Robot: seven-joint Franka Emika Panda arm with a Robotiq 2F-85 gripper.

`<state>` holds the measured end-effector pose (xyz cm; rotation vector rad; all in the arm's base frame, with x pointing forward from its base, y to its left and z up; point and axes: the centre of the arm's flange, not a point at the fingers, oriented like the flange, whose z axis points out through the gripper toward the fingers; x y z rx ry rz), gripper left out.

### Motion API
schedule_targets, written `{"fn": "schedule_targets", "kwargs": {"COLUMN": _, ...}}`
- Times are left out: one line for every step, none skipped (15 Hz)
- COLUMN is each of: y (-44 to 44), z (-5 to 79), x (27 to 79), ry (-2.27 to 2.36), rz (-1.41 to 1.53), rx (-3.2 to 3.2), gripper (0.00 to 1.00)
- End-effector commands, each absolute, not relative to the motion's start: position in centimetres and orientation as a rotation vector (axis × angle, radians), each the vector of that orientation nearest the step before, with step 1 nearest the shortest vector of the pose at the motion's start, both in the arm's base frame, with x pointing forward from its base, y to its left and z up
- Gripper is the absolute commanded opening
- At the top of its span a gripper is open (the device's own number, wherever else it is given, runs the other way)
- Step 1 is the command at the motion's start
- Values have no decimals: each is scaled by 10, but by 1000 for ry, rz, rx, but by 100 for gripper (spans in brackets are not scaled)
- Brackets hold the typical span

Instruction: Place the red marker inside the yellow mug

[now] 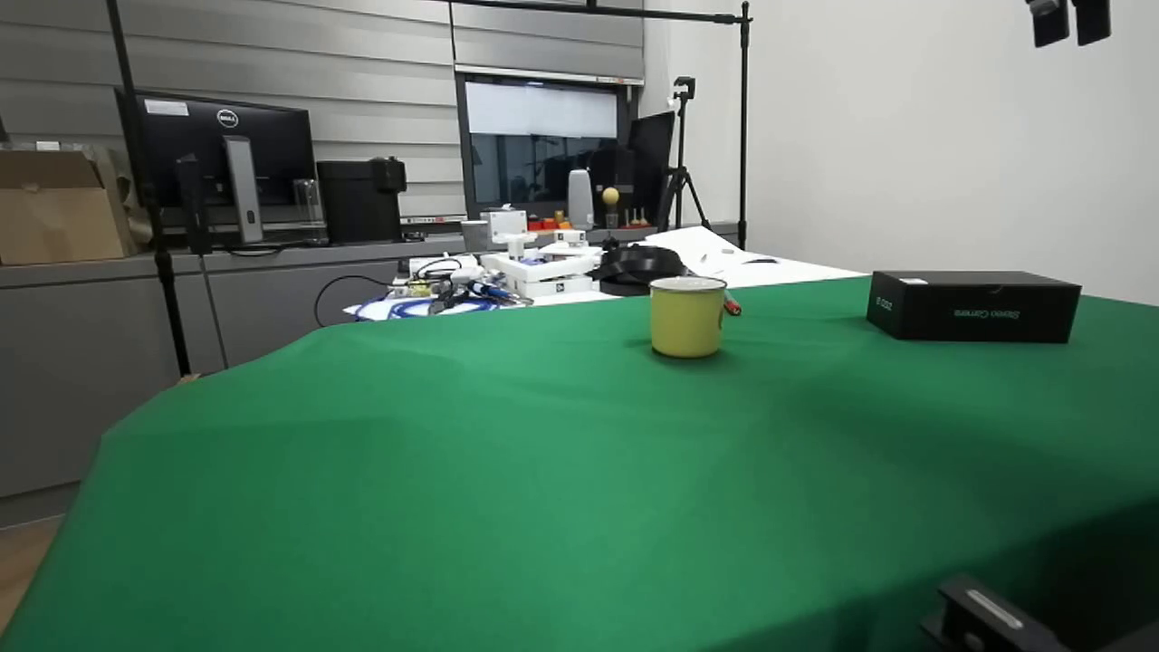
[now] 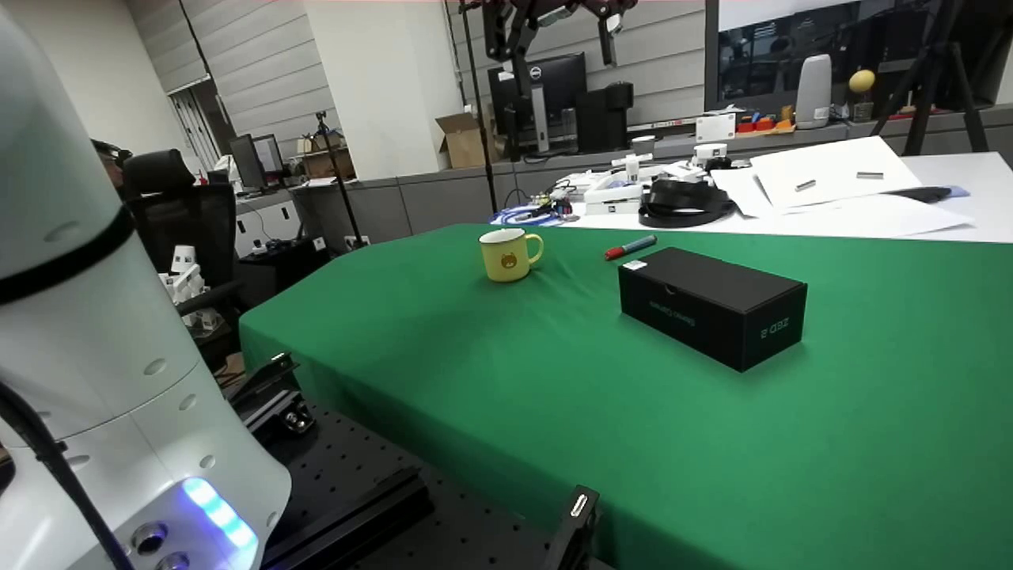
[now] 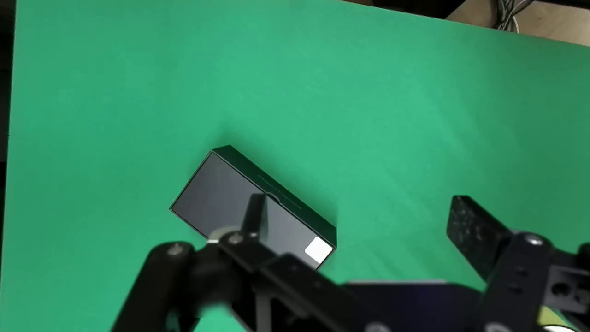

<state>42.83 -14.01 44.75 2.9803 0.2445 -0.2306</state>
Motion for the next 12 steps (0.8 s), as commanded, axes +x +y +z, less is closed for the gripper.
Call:
{"fn": "schedule_targets", "kwargs": {"y": -146, "z": 447, "x": 443, "ry": 194, "rz": -197, "rx": 2976, "gripper": 100}}
{"fn": "schedule_targets", "kwargs": {"y": -151, "z": 447, "x": 455, "ry": 174, "rz": -182, "rx": 2976, "gripper": 100}}
{"fn": "schedule_targets", "kwargs": {"y": -155, "z": 447, "x": 464, "ry": 163, "rz": -170, "rx": 2976, "gripper": 100}}
{"fn": "schedule_targets", "kwargs": {"y": -162, "z": 446, "x": 477, "ry": 153, "rz": -151, "rx": 2979, "gripper": 100}}
{"fn": "schedule_targets", "kwargs": {"y": -167, "z": 445, "x": 489, "ry": 148, "rz": -138, "rx": 2981, "gripper": 100}}
{"fn": "schedule_targets", "kwargs": {"y": -175, "z": 444, "x": 504, "ry": 138, "rz": -128, "rx": 2983, "gripper": 100}}
{"fn": "schedule_targets", "kwargs": {"y": -183, "z": 442, "x": 519, "ry": 122, "rz": -117, "rx": 2983, "gripper": 100}}
{"fn": "schedule_targets", "kwargs": {"y": -192, "z": 441, "x": 536, "ry": 105, "rz": -111, "rx": 2987, "gripper": 100}}
{"fn": "schedule_targets", "kwargs": {"y": -201, "z": 439, "x": 555, "ry": 83, "rz": -105, "rx": 2995, "gripper": 100}}
{"fn": "schedule_targets", "kwargs": {"y": -209, "z": 436, "x": 573, "ry": 56, "rz": -94, "rx": 3002, "gripper": 100}}
{"fn": "schedule_targets", "kwargs": {"y": -215, "z": 434, "x": 589, "ry": 33, "rz": -84, "rx": 3009, "gripper": 100}}
{"fn": "schedule_targets", "kwargs": {"y": -221, "z": 430, "x": 605, "ry": -8, "rz": -59, "rx": 3014, "gripper": 100}}
